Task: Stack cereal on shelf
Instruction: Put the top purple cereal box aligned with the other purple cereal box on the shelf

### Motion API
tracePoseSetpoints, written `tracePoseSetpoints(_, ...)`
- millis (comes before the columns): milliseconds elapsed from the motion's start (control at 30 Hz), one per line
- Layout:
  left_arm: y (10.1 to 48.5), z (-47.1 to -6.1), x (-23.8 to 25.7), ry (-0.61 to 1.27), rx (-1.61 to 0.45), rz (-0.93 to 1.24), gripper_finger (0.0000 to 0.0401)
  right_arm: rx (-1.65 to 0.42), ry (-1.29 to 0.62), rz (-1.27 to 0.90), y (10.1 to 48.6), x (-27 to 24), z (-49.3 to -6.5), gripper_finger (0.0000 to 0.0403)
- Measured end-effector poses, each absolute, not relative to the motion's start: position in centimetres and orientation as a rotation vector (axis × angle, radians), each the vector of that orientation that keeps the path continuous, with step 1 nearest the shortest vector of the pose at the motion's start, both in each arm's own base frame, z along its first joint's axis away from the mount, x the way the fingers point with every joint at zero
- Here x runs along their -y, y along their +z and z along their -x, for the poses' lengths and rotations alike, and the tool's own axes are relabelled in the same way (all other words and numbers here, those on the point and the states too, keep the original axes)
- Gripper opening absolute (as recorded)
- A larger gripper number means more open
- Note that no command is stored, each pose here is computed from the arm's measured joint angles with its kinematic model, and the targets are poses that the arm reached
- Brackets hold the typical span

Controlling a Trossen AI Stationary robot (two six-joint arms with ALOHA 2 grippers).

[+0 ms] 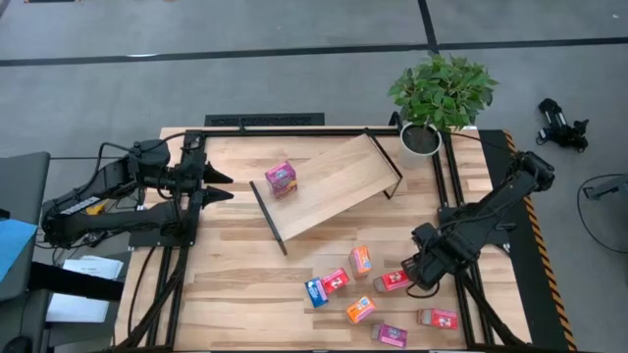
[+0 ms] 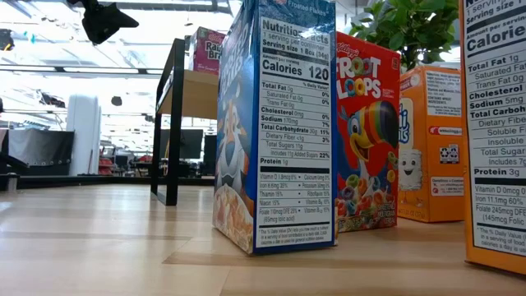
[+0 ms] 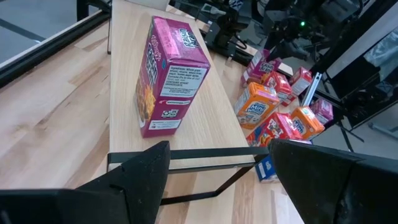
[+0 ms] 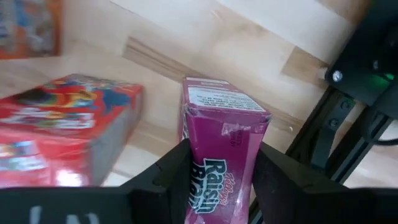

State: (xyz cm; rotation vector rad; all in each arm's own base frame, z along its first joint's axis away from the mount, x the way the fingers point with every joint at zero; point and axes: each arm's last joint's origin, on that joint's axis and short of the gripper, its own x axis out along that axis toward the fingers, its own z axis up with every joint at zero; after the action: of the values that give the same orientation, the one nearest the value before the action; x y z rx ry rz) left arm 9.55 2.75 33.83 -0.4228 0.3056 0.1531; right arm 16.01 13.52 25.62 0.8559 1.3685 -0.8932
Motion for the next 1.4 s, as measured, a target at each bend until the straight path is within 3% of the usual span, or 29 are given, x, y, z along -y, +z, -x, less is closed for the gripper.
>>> tracePoseSetpoints(300,33.8,-9.6,-2.7,0.155,-0.305,0.434,0.0268,-1.353,-0.798,-0.713,32.3,-10.0,-17.6,0.0168)
tracePoseSetpoints(667,33.8,-9.6,-2.7,0.156,-0.304,0.434,0.0268,-1.043,-0.369,-0.394,40.2,-5.5,-21.2,0.0160)
tracePoseSetpoints(967,33.8,-9.6,-2.8,0.159,-0.303,0.443,0.0268,-0.748,-0.105,0.014,41.9,-3.9,-25.9,0.0160)
tracePoseSetpoints(1400,33.9,-9.6,-2.8,0.189,-0.289,0.452,0.0268,-0.876,0.097,0.467,40.6,-4.4,-36.0,0.0164)
